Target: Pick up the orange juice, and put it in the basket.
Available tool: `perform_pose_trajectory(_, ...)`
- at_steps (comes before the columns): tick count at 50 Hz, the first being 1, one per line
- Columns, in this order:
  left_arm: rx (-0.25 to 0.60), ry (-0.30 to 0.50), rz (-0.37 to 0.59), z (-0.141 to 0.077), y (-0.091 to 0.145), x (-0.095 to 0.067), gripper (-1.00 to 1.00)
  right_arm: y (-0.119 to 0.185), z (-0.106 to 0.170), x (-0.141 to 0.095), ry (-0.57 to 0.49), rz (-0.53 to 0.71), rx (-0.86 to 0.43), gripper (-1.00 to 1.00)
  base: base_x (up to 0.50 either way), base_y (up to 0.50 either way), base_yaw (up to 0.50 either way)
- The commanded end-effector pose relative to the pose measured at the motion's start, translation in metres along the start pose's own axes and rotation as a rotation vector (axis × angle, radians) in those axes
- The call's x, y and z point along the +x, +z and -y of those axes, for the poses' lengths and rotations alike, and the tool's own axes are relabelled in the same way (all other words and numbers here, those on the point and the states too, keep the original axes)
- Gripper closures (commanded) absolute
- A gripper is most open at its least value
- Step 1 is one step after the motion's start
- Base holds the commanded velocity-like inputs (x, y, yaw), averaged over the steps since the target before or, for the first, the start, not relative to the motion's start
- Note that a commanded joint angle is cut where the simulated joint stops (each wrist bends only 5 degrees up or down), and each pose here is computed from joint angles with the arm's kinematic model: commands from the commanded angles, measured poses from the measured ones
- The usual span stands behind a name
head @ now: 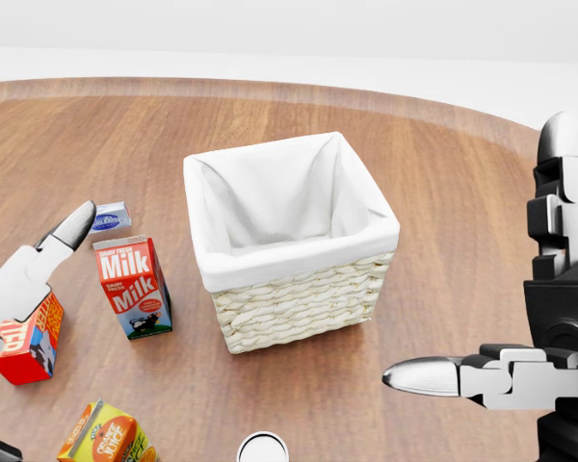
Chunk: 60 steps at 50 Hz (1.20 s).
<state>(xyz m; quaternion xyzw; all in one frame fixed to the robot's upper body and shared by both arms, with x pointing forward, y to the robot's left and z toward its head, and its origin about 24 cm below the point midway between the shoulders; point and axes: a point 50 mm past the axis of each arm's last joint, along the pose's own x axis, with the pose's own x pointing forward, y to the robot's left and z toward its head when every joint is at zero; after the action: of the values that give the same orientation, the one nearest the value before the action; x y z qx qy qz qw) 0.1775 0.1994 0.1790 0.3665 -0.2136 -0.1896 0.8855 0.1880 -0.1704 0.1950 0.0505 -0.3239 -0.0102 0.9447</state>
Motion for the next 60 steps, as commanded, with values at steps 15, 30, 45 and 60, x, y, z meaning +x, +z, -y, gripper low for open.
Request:
perform_pose_trajectory(15,-0.018,-0.037,-0.284,0.010,-0.055,-0.008,-1.00,0.005,-0.001,0.000,0.004,0.022,0.002,-1.00,0.00,0.00,0.00)
perform_pose_trajectory(30,-0.024,-0.099,-0.440,0.024,-0.087,-0.008,-1.00,0.002,0.000,-0.001,0.006,0.003,0.000,-1.00,0.00,0.00,0.00)
perform_pose_trajectory(45,-0.039,-0.193,-0.526,0.042,-0.106,-0.010,-1.00,-0.003,0.000,-0.002,0.001,-0.020,0.004,-1.00,0.00,0.00,0.00)
perform_pose_trajectory(60,-0.050,-0.300,-0.652,0.064,-0.127,-0.024,-1.00,-0.001,0.000,-0.001,0.003,-0.010,0.008,-1.00,0.00,0.00,0.00)
